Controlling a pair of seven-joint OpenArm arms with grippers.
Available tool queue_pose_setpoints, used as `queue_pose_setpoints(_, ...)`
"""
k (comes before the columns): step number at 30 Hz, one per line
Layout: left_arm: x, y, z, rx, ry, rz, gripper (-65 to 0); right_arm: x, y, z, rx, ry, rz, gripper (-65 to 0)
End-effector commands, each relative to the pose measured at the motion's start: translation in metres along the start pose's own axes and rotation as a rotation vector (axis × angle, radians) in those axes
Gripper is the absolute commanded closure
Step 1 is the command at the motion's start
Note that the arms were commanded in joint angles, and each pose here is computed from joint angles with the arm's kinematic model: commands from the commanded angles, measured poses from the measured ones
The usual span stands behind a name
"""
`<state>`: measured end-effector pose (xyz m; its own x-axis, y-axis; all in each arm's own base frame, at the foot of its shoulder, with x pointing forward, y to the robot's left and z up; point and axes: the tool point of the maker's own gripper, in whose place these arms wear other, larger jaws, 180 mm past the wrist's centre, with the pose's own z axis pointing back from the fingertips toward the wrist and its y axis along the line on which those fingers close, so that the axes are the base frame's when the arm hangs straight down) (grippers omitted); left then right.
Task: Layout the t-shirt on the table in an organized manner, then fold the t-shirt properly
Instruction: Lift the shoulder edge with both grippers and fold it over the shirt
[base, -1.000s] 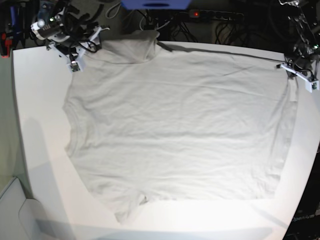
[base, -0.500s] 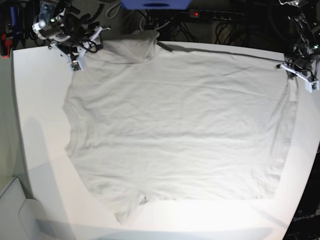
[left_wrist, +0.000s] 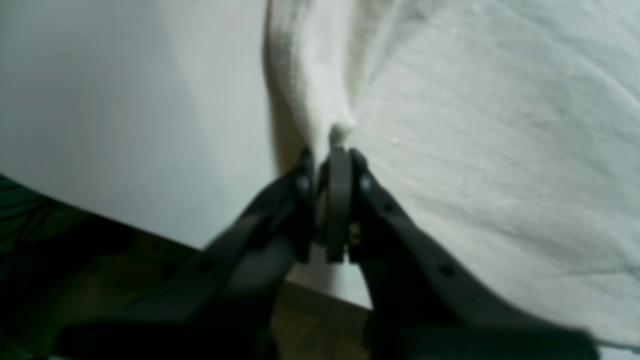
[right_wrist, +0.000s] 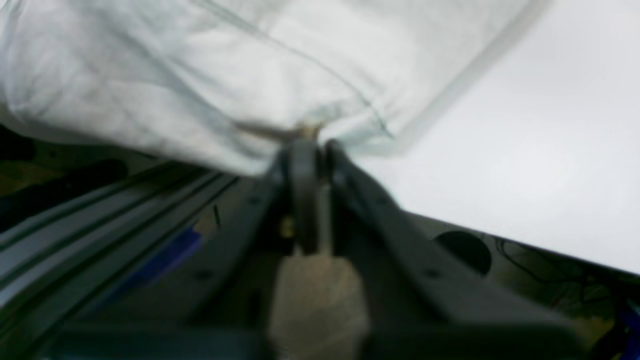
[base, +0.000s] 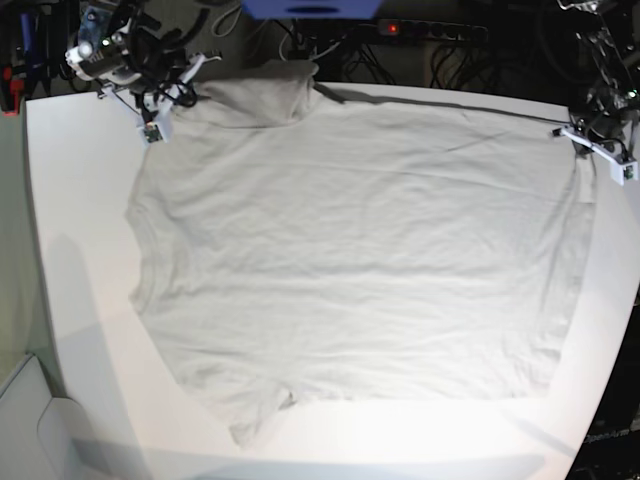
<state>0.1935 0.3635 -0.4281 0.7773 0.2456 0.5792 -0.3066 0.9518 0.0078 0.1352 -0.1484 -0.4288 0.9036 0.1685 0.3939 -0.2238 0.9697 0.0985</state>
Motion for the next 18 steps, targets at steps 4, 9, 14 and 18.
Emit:
queue_pose_setpoints(4,0.01,0.006,0.004,0.018,-0.021,-0.015,-1.2,0.005,0.001,0.003,0.002,-0.015,0.017,-0.4)
queue_pose_setpoints(9,0.018,0.002,0.009,0.014,-0.048,-0.025,-1.2,0.016,-0.002,0.005,-0.009,-0.042,0.028,0.0)
queue_pose_setpoints(14,0.031,-0.005,0.016,0.012,-0.091,-0.037,-1.2,0.042,-0.008,0.017,-0.044,-0.112,0.056,0.0)
queue_pose_setpoints(18,0.023,-0.004,0.017,0.014,-0.043,-0.039,-1.2,0.055,-0.014,0.018,-0.059,-0.114,0.068,0.0)
